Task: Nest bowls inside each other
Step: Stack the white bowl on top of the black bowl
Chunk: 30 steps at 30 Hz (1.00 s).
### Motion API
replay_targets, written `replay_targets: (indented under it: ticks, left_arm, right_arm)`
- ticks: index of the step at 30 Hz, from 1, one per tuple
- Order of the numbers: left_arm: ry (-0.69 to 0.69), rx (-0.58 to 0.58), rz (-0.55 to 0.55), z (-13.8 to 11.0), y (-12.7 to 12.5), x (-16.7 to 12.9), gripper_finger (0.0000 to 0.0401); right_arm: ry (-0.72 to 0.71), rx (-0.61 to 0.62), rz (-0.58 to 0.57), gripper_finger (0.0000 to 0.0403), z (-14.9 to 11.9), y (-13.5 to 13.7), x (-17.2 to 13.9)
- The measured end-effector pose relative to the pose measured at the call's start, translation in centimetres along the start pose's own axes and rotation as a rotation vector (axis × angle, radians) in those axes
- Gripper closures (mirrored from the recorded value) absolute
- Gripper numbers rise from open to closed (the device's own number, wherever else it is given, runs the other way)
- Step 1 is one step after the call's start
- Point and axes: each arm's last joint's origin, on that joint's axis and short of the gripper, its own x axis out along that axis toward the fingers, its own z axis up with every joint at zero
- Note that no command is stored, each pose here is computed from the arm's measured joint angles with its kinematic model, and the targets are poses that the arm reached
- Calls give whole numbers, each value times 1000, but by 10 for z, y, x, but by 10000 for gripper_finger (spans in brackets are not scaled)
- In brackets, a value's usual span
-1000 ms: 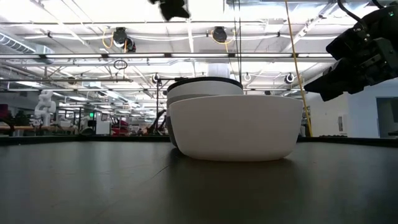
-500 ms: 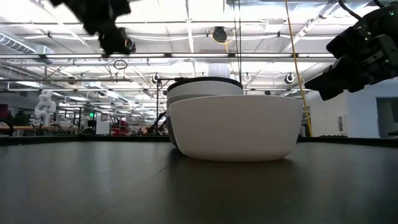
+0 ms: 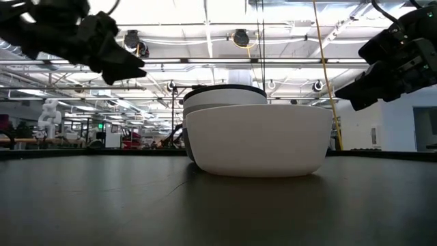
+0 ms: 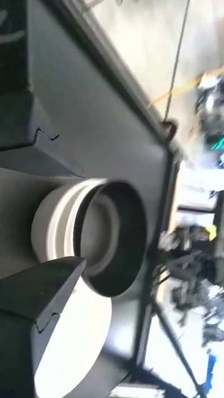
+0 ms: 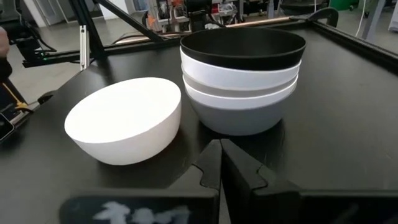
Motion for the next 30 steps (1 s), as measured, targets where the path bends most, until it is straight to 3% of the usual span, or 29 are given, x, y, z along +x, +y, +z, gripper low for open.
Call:
replay_targets:
  ticks: [10,17,25,30]
  left_arm:
    - [-166,-92,56,-30,2,-31,183]
    - [-181,-104,71,-55,3,-33,183]
    - [-92,-49,89,-65,4,-32,183]
    - [-22,-71,184,-72,7,-31,183]
  right_arm:
    - [-1,-9,0,403,0,0,0]
    - [-20,-10,2,403,2,0,0]
    - [-21,-4,2,403,2,0,0]
    - [-23,-9,2,403,2,0,0]
